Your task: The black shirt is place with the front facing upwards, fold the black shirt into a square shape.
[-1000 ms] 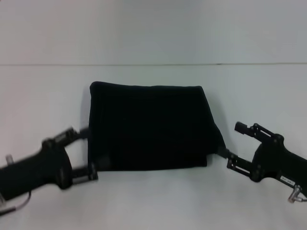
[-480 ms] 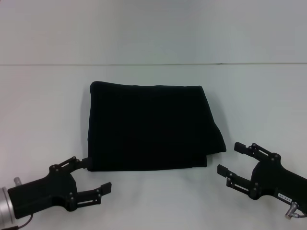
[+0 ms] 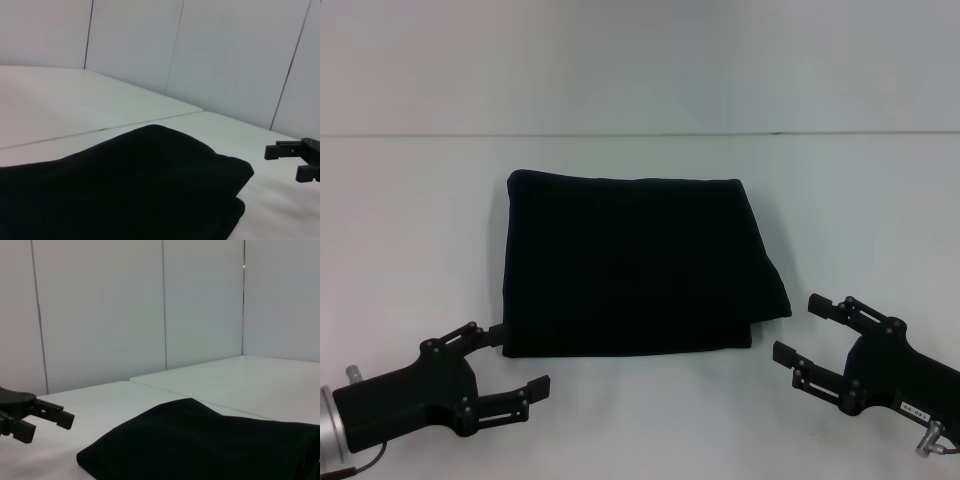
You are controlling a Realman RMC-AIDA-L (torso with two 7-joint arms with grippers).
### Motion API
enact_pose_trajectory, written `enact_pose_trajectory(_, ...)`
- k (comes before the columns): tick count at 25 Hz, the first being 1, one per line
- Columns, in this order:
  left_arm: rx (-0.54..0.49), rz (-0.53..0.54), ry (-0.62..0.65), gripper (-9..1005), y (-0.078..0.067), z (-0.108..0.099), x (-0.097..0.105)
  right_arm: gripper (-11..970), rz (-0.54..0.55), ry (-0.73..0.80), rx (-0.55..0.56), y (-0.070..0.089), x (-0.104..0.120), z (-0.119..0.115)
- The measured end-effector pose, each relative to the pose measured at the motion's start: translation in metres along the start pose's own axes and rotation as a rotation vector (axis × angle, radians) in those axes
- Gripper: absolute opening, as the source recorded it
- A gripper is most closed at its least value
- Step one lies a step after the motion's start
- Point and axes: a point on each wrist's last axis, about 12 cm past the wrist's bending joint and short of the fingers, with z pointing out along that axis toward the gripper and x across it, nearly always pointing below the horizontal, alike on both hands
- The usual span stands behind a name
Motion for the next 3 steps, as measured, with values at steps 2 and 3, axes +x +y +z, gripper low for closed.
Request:
enact_pose_trajectory(2,0.0,-0.001,-0.003,946,-0.0003,-0.0001,0.0,802,0.0,-0.001,-0.001,0.0,-0.0002,-0.0001)
enact_pose_trajectory(3,-0.001,-0.002,-0.004,946,-0.0005,-0.0002,0.0002,802,0.0,-0.001,-0.001,0.0,-0.0002,-0.0001)
